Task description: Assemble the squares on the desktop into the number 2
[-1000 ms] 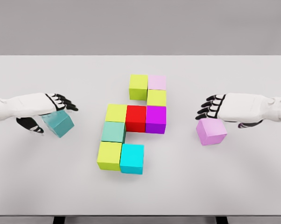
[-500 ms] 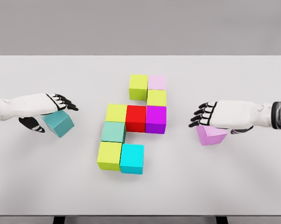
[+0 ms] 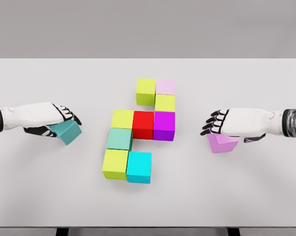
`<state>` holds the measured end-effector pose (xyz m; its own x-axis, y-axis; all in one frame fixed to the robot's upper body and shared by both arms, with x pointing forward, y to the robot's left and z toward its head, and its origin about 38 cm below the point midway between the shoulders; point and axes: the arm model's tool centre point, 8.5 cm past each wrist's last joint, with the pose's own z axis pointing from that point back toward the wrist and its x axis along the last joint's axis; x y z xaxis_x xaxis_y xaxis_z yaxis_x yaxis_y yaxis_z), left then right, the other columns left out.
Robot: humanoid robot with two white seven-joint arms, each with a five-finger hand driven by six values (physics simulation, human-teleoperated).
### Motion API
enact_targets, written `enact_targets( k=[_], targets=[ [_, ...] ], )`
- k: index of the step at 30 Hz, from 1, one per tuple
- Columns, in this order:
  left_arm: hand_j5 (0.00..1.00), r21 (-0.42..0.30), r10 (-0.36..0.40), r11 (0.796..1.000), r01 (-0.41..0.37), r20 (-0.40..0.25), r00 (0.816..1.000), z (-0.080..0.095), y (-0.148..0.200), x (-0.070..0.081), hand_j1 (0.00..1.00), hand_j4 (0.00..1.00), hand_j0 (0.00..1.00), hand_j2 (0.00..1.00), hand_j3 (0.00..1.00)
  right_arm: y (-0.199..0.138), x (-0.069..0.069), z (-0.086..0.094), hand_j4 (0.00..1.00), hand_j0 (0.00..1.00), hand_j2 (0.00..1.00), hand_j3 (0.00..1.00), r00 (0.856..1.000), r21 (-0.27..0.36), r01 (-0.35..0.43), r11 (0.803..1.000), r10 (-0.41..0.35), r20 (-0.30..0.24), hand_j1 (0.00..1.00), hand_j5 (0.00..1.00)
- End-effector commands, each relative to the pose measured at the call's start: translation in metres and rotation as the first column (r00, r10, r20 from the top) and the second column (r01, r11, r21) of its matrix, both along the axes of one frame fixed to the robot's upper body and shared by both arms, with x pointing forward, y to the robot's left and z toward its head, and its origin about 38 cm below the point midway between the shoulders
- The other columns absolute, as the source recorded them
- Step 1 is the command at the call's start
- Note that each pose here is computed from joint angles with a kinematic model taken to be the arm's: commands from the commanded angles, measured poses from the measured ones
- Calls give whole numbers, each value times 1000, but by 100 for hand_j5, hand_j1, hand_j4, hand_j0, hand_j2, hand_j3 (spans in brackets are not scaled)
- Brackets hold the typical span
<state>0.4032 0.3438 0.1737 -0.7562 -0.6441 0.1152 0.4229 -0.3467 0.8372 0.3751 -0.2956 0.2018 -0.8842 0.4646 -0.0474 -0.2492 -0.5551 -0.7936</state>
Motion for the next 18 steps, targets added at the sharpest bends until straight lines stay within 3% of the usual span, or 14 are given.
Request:
enact_targets(
  k=[1, 3, 11, 18],
  targets=[
    [37, 3, -12, 1000, 12, -11, 1000, -2, -2, -2, 37, 37, 37, 37, 37, 1, 1, -1, 100, 100, 100, 100, 1000, 5, 4, 1000, -4, -3, 100, 100],
    [32, 2, -11, 1000, 11, -1, 1000, 2, -2, 1, 32, 32, 32, 32, 32, 2, 1, -1, 100, 100, 100, 100, 1000, 8, 2, 1000, -2, -3, 100, 100],
    [32, -52, -42, 998, 44, 40, 998, 14, -25, 13, 32, 32, 32, 32, 32, 3, 1, -16, 100, 100, 100, 100, 1000, -16, 3, 1000, -4, -28, 100, 100],
    [32, -85, -59, 994, 64, 60, 997, 17, -41, 20, 32, 32, 32, 32, 32, 4, 3, -18, 100, 100, 100, 100, 1000, -16, 5, 1000, -5, -26, 100, 100]
  ],
)
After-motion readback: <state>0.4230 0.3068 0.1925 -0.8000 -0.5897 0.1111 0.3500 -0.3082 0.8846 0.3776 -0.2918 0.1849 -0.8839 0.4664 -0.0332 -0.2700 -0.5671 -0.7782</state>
